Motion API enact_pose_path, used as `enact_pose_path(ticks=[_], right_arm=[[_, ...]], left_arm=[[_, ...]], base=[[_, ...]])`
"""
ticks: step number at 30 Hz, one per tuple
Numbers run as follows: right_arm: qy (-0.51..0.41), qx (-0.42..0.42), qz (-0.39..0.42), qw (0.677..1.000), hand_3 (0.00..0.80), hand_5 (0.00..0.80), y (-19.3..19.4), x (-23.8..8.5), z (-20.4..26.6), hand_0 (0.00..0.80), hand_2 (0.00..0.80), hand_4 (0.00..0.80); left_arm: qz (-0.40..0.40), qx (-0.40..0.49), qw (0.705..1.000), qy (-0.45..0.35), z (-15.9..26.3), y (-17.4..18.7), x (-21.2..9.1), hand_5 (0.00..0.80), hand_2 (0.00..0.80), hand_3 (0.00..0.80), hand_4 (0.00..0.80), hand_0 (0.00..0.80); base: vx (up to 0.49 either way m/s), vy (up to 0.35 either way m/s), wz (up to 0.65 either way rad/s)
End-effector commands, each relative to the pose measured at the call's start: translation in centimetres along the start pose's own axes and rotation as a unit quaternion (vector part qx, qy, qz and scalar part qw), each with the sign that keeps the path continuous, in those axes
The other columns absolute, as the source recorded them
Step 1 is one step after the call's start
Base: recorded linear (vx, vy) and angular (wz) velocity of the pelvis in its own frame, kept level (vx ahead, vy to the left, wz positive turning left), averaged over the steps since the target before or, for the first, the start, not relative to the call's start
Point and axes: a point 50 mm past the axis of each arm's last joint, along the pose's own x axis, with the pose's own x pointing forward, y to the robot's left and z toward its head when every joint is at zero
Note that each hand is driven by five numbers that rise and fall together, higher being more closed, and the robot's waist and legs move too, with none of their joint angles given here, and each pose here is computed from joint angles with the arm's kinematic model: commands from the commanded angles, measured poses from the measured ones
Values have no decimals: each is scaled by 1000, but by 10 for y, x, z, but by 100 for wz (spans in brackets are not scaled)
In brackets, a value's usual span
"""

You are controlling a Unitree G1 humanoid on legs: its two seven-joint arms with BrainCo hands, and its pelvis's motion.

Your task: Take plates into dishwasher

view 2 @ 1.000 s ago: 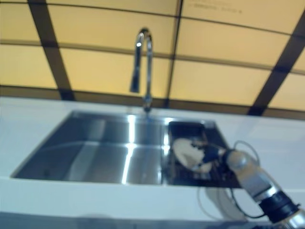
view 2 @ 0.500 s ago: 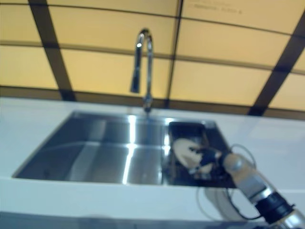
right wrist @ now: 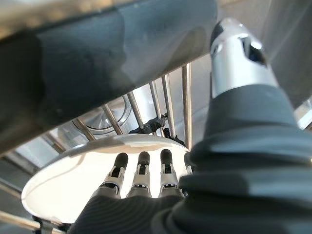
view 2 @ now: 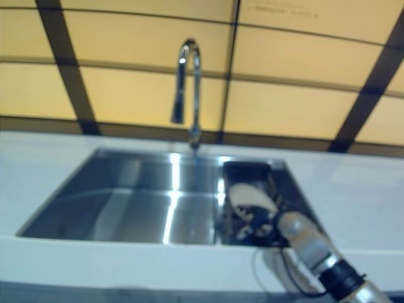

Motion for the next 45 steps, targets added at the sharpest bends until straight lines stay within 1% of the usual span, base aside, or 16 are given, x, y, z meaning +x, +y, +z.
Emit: enact_pose_path(ticks=[1, 8, 12, 25, 32, 36, 45], right_arm=[[-16, -23, -56, 998, 0, 0, -13, 5, 18, 0, 0, 0], [-11, -4, -87, 996, 0, 0, -10, 15, 18, 0, 0, 0], [-12, -9, -101, 995, 0, 0, -9, 20, 21, 0, 0, 0], [-32, -21, -172, 984, 0, 0, -21, 19, 30, 0, 0, 0], [-39, -48, -226, 972, 0, 0, -28, 17, 36, 0, 0, 0], [-38, -81, -292, 952, 0, 0, -37, 16, 39, 0, 0, 0], [-17, -121, -352, 928, 0, 0, -53, 11, 33, 0, 0, 0]], left_arm=[[7, 37, 999, -15, 19, 9, 3, 0, 0, 0, 0, 0], [0, 42, 999, -21, 24, 5, 4, 0, 0, 0, 0, 0], [-2, 46, 999, -24, 28, 2, 4, 0, 0, 0, 0, 0], [-7, 51, 998, -24, 26, -1, 4, 0, 0, 0, 0, 0], [-10, 52, 998, -29, 30, -4, 5, 0, 0, 0, 0, 0], [-14, 56, 998, -34, 34, -8, 5, 0, 0, 0, 0, 0], [-19, 62, 997, -36, 34, -9, 5, 0, 0, 0, 0, 0]], base=[[0, 0, 0], [0, 0, 0], [0, 0, 0], [0, 0, 0], [0, 0, 0], [-2, 3, 2], [0, 0, 0]])
